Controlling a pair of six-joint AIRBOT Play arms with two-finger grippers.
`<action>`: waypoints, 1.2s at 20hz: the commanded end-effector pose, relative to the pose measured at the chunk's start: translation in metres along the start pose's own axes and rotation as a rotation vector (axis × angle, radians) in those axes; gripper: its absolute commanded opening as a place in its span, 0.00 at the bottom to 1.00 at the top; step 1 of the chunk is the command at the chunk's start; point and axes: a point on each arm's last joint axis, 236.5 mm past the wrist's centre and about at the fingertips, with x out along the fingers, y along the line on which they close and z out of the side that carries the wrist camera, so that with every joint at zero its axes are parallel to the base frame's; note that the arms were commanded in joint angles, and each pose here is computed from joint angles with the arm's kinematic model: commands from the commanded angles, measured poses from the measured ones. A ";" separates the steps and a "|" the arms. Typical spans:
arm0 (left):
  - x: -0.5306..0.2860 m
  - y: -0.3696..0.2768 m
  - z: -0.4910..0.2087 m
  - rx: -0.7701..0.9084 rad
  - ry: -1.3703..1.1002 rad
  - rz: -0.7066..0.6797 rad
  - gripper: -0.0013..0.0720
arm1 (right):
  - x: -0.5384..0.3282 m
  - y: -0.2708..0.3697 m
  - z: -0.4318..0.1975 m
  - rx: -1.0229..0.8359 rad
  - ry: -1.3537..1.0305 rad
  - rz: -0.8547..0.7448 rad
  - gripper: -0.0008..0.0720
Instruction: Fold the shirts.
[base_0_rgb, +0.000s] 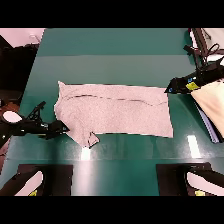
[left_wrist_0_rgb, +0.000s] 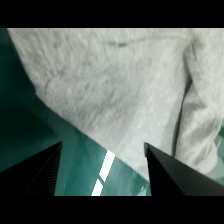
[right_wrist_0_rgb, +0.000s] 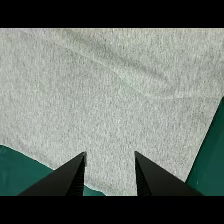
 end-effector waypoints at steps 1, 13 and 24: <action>0.005 0.005 0.008 -0.026 -0.051 0.002 0.84 | -0.001 0.002 -0.002 -0.003 0.006 0.002 0.50; 0.008 0.002 0.025 -0.053 -0.139 -0.028 0.32 | -0.001 0.002 -0.003 -0.003 0.010 0.002 0.50; -0.044 -0.049 0.039 0.238 -0.100 -0.076 0.04 | 0.021 -0.064 -0.106 0.252 0.191 -0.007 0.50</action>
